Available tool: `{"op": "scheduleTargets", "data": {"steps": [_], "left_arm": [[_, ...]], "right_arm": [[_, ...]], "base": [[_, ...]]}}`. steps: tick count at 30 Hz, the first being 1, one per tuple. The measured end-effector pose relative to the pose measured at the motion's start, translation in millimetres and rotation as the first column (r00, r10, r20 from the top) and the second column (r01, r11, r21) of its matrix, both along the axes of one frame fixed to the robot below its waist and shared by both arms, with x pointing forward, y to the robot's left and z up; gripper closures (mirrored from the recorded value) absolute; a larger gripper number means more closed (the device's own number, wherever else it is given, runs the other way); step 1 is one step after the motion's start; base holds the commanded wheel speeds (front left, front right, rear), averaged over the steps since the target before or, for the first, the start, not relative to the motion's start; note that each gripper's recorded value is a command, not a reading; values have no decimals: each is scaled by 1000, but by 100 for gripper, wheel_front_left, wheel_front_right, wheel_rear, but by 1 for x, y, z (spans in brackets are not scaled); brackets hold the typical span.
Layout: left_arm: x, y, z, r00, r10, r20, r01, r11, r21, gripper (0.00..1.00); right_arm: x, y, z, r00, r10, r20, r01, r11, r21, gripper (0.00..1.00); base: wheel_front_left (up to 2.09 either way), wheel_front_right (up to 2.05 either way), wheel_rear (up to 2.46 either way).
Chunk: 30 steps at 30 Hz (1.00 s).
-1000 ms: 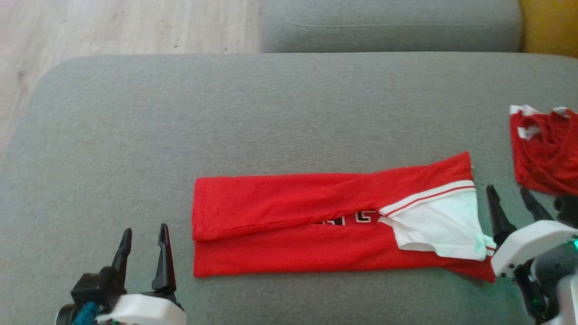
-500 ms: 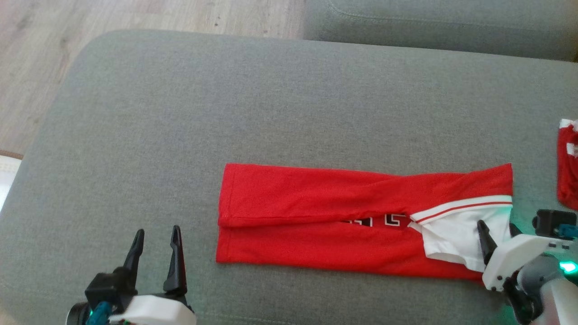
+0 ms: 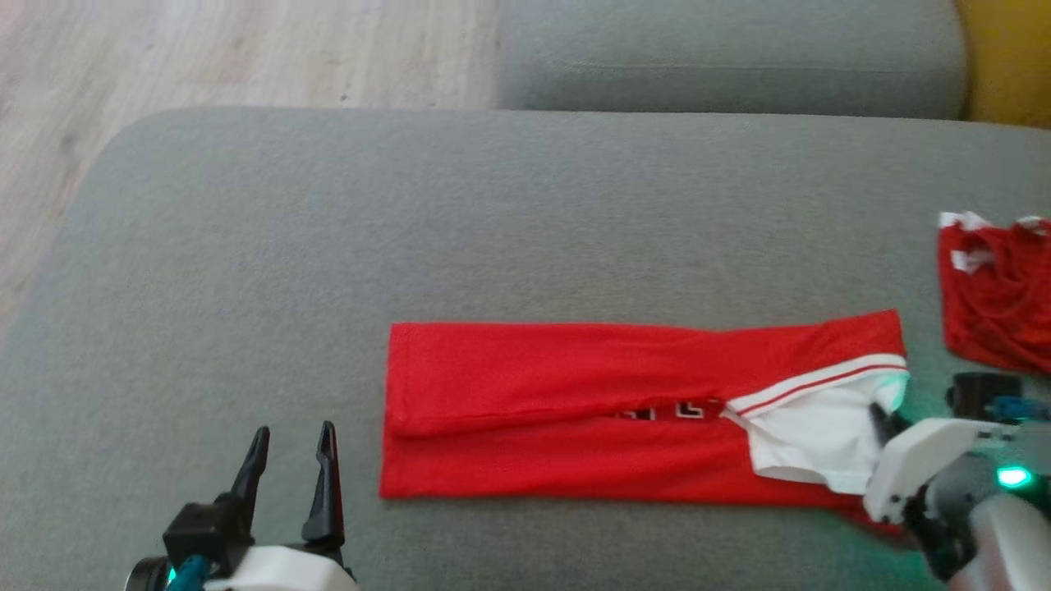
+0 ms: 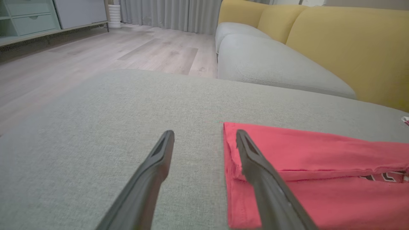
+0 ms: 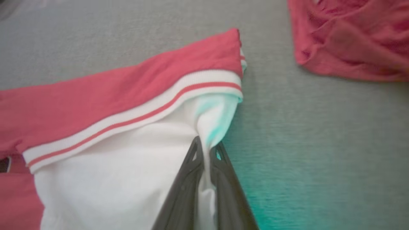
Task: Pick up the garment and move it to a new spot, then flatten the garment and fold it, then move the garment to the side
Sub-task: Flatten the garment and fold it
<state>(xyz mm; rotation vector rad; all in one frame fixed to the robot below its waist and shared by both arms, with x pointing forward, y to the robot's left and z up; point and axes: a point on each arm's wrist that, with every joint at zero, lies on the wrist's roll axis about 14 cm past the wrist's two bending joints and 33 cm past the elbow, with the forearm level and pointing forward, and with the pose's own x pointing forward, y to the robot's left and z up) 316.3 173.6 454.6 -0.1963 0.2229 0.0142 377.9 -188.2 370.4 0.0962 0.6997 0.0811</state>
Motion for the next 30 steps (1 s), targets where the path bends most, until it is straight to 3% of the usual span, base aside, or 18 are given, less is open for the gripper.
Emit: {"op": "scheduleTargets", "data": {"steps": [8, 14, 17, 24, 30], "left_arm": [[9, -30, 5, 994, -104, 16, 104, 995, -1, 0], [14, -51, 6, 985, -174, 18, 174, 985, -3, 0], [14, -54, 6, 982, -186, 17, 186, 983, -3, 0], [12, -49, 6, 985, -170, 18, 170, 985, -1, 0], [6, -37, 4, 991, -133, 14, 133, 991, 1, 0]], "right_arm": [[-18, -82, 37, 977, -182, 108, 186, 982, -24, 100], [-34, -95, 52, 958, -247, 145, 246, 969, 27, 100], [-31, -74, 59, 962, -224, 159, 211, 973, 91, 100], [-18, 9, 83, 978, -68, 197, 21, 973, 231, 100], [-19, 91, 93, 971, 117, 209, -179, 933, 311, 100]], "base": [[0, 0, 0], [0, 0, 0], [0, 0, 0], [0, 0, 0], [0, 0, 0]]}}
